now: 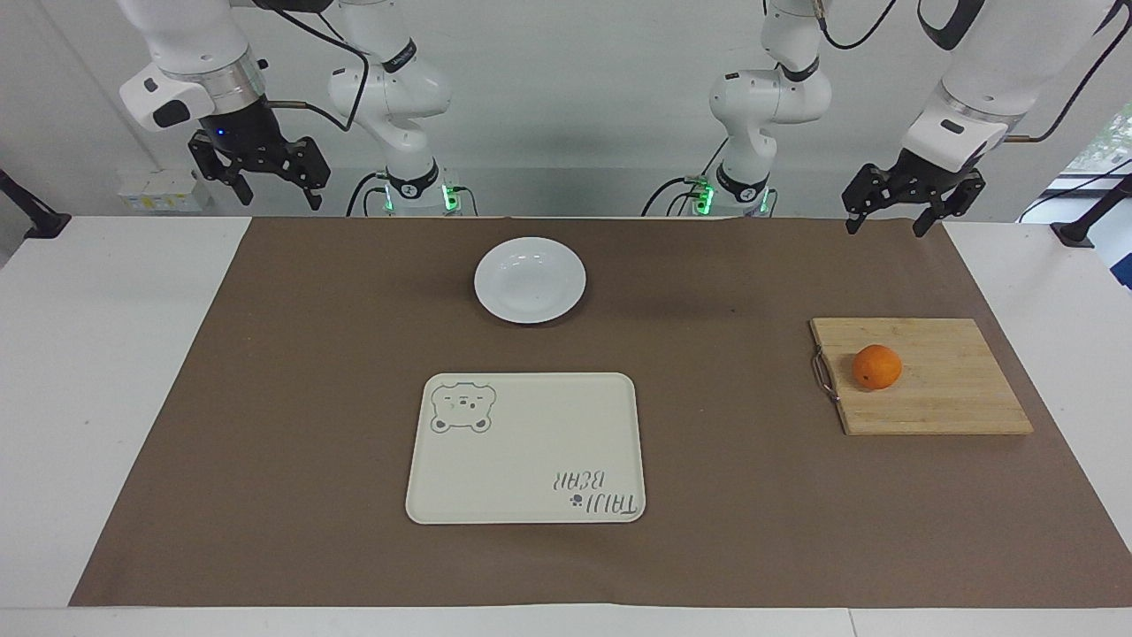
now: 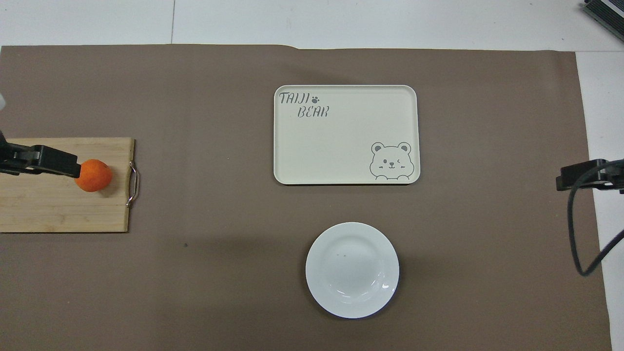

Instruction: Place orange and plate with both arms

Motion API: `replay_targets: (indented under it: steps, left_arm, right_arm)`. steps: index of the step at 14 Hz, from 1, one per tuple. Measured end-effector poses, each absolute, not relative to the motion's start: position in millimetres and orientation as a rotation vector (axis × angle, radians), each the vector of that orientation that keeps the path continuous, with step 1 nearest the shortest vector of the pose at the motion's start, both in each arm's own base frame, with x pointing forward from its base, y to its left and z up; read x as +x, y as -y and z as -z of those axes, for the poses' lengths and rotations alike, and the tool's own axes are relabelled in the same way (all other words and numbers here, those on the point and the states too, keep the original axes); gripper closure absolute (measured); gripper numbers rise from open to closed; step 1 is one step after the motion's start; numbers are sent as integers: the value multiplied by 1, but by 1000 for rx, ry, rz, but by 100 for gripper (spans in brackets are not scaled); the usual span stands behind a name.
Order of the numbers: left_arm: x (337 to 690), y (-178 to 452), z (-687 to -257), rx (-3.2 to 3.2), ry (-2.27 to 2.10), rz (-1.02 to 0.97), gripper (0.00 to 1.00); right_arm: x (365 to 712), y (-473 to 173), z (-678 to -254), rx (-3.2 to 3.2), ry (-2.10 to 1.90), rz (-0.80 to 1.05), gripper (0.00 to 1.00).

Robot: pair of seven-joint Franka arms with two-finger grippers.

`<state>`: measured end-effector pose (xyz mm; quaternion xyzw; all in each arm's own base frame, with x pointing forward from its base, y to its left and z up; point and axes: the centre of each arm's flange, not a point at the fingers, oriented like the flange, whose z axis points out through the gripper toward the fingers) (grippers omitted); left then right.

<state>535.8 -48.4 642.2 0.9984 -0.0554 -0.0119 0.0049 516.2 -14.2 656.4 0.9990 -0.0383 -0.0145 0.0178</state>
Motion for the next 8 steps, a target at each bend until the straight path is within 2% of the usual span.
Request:
replay_targets:
  steps: [8]
  left_arm:
    - [535, 46, -642, 3127, 166, 47, 0]
  right_arm:
    - [516, 15, -657, 3104, 120, 43, 0]
